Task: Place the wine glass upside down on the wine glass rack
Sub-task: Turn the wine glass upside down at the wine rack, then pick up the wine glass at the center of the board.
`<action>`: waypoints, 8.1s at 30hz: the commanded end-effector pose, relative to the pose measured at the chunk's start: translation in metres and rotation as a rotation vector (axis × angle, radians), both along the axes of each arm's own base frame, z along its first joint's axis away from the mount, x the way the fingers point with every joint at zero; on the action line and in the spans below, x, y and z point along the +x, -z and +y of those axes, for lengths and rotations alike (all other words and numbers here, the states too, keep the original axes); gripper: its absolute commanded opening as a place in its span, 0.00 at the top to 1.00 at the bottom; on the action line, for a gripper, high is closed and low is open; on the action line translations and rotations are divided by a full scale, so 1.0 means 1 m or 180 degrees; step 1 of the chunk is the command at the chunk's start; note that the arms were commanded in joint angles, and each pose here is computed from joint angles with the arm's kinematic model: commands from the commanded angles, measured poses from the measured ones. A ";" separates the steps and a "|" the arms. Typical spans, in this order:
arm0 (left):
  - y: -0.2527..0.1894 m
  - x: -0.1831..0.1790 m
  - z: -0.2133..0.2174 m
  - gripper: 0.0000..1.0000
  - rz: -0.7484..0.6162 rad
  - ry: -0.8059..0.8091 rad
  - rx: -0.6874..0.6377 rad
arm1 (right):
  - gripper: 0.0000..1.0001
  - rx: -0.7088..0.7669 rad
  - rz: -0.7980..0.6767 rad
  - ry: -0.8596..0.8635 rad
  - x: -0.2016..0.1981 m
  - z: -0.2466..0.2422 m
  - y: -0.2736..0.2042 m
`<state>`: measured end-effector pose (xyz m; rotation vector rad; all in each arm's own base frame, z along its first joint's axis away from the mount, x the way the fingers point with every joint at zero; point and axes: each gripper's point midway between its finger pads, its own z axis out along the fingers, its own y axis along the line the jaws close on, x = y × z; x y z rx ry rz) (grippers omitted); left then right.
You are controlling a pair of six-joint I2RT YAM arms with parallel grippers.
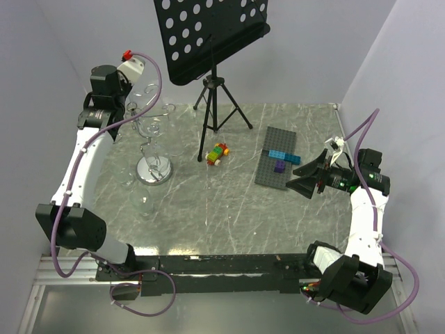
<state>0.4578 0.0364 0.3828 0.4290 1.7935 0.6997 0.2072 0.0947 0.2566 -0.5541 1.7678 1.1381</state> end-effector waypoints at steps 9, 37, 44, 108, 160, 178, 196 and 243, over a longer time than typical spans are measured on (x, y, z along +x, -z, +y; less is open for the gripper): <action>-0.044 -0.003 0.010 0.99 -0.0482 -0.0146 0.0031 | 0.06 -0.0054 -0.0259 -0.0063 0.004 0.000 -0.013; -0.033 -0.004 0.012 0.99 -0.0404 -0.0181 0.0065 | 0.06 -0.0059 -0.0257 -0.0056 0.004 0.000 -0.013; -0.027 -0.008 0.013 0.99 -0.0365 -0.0220 0.0013 | 0.06 -0.0057 -0.0263 -0.0059 0.004 0.000 -0.013; -0.054 -0.229 -0.114 0.03 -0.0622 0.1520 -0.3142 | 0.06 -0.0295 -0.0277 -0.0269 0.007 0.011 0.011; 0.032 -0.296 -0.058 0.03 -0.1114 0.0490 -0.3545 | 0.27 -0.2599 -0.2411 -0.2487 0.181 0.288 0.146; 0.031 -0.294 -0.060 0.03 -0.1113 0.0511 -0.3558 | 0.42 -0.2744 -0.2423 -0.2352 0.202 0.301 0.168; 0.028 -0.295 -0.063 0.03 -0.1117 0.0559 -0.3615 | 0.71 -0.2751 -0.2330 -0.2381 0.201 0.306 0.182; -0.047 -0.322 -0.157 0.03 -0.0305 0.2315 -0.4043 | 1.00 -0.1603 -0.0888 -0.2729 -0.029 0.203 0.059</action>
